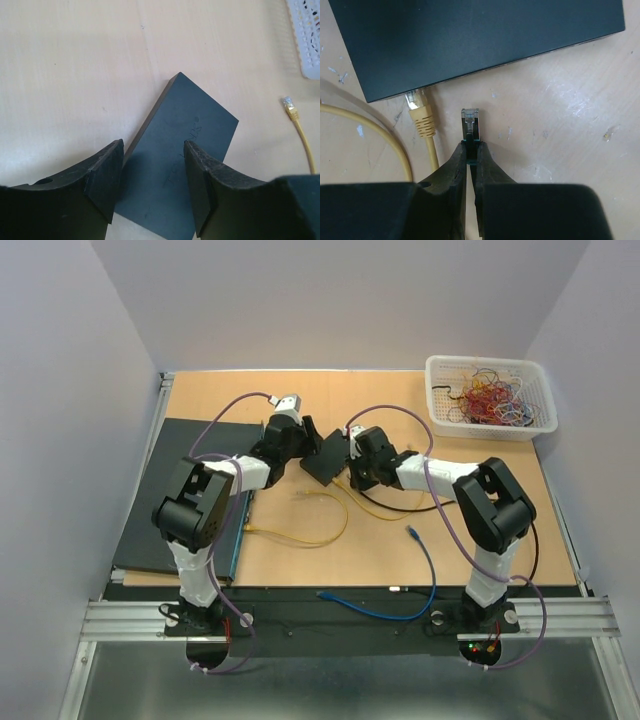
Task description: Insert the plug into the switch port
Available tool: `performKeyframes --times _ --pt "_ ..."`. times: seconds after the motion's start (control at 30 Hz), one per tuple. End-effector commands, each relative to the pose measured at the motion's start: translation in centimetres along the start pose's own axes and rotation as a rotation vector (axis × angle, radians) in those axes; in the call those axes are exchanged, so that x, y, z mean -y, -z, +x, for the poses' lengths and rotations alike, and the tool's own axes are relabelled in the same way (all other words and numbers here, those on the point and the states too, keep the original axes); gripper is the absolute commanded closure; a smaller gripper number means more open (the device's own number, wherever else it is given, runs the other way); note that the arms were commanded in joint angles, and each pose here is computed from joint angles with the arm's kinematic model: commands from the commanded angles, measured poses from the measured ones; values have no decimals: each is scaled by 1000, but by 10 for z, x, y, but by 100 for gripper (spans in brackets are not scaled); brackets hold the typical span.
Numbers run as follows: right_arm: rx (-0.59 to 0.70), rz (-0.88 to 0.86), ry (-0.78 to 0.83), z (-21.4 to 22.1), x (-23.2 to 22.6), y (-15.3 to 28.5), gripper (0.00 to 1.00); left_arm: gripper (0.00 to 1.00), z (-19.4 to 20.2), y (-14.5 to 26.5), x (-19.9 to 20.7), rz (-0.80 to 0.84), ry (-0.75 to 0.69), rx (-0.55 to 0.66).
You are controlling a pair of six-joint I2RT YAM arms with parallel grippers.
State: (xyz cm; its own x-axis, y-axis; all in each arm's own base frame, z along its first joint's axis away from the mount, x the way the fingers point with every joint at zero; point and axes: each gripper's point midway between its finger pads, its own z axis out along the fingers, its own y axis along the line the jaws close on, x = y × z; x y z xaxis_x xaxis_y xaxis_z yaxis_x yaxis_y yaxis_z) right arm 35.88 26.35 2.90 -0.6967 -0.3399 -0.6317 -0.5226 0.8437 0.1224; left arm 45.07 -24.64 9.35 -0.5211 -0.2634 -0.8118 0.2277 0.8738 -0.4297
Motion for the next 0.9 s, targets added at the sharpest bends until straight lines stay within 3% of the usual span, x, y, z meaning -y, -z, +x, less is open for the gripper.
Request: performKeyframes --times 0.0,0.43,0.87 --pt "14 -25 6 -10 -4 -4 100 39 -38 -10 23 91 -29 119" --pt "18 -22 6 -24 -5 -18 100 41 1 -34 28 193 -67 30" --pt "6 62 -26 -29 14 -27 99 43 12 -38 33 252 -103 8"
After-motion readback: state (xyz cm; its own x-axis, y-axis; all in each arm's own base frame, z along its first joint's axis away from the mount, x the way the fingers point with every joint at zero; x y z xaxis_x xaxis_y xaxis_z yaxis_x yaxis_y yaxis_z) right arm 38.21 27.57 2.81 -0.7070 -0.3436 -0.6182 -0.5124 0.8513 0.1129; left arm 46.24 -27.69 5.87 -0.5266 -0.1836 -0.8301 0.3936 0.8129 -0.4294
